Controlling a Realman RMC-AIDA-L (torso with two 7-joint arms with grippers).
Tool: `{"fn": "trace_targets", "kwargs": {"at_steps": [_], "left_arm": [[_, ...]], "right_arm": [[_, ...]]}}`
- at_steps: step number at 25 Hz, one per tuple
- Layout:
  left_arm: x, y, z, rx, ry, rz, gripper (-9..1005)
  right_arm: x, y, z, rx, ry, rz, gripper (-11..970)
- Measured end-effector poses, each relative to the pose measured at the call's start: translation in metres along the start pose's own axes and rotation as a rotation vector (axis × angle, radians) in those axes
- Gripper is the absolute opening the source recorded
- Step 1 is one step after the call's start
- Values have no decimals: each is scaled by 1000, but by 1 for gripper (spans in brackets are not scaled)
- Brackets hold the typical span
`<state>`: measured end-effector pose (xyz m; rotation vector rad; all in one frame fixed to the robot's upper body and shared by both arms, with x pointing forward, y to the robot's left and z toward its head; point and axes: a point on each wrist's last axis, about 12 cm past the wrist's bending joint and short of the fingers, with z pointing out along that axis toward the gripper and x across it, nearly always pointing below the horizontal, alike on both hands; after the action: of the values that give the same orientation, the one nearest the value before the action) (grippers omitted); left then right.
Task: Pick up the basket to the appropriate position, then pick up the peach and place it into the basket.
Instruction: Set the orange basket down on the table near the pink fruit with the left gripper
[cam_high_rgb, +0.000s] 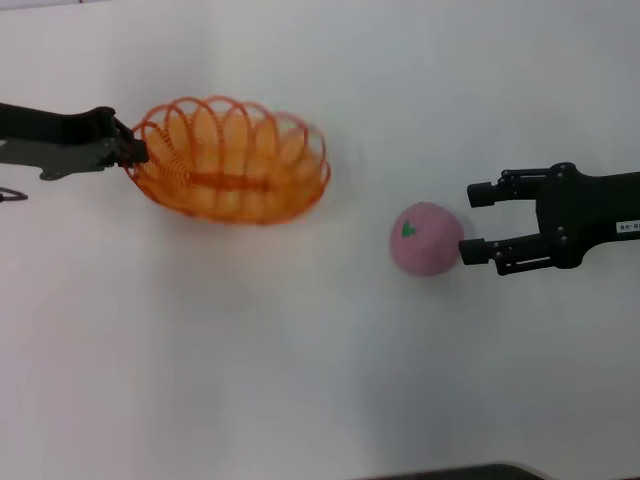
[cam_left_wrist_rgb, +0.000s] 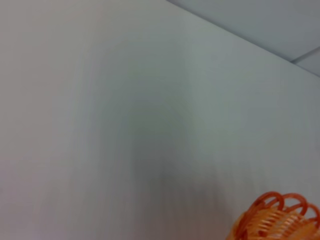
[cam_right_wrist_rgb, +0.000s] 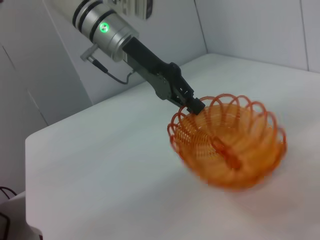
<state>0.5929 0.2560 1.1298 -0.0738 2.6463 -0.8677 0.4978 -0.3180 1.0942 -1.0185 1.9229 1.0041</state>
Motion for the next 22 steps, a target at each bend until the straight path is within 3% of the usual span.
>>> {"fn": "trace_targets", "kwargs": {"at_steps": [12, 22], "left_arm": [[13, 11, -8, 41, 42, -47, 255], [20, 17, -15, 61, 71, -63, 690]], "right_arm": [[1, 1, 1, -3, -2, -11, 858], [1, 0, 0, 7, -7, -9, 857]]}}
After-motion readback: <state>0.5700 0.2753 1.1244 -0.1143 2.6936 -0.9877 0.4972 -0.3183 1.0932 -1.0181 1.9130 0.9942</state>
